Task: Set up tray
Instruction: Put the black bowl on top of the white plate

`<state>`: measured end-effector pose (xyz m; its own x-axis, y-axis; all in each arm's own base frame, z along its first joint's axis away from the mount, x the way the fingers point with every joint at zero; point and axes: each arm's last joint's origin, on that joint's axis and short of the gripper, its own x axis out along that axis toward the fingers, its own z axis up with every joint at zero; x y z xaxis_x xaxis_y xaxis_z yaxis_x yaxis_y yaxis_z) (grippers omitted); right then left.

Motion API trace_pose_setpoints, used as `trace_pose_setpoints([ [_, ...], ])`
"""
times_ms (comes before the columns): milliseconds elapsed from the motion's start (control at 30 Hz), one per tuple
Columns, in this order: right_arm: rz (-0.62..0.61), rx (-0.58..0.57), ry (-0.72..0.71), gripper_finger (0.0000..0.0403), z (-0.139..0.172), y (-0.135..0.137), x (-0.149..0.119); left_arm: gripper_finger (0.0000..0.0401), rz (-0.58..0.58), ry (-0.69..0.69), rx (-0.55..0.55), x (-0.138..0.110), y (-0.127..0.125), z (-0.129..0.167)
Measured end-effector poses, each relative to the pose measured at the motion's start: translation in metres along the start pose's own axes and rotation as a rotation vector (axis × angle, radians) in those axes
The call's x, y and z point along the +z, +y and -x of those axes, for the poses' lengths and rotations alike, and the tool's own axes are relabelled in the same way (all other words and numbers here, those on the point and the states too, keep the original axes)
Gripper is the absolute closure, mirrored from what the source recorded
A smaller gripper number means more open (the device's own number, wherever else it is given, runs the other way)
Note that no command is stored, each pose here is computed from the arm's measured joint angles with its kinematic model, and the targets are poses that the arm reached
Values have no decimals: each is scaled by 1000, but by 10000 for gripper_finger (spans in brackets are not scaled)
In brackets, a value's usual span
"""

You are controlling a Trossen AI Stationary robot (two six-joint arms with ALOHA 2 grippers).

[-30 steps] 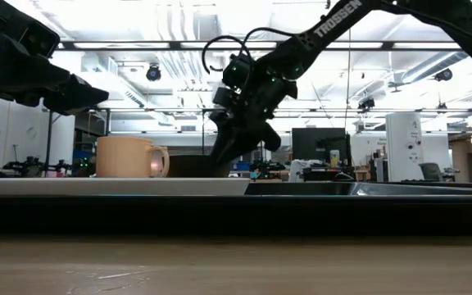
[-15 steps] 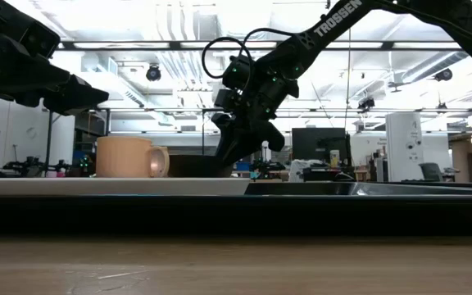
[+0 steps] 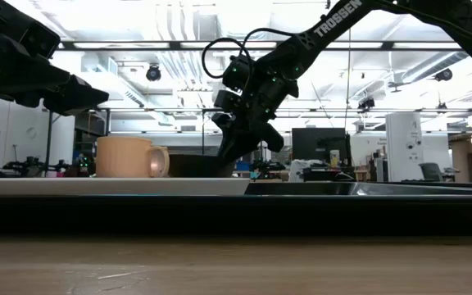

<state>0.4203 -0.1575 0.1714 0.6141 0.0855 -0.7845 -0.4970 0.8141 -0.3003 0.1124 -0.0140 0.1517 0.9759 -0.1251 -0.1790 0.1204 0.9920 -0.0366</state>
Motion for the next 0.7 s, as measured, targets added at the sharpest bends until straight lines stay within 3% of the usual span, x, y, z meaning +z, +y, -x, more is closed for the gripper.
trace_pose_setpoints([
  [133, -9, -1, 2, 392, 1, -1, 0, 86, 0, -1, 0, 0, 0, 0],
  [700, -21, 30, 57, 394, 19, 3, 31, 86, 0, 8, 0, -1, 0, -1],
])
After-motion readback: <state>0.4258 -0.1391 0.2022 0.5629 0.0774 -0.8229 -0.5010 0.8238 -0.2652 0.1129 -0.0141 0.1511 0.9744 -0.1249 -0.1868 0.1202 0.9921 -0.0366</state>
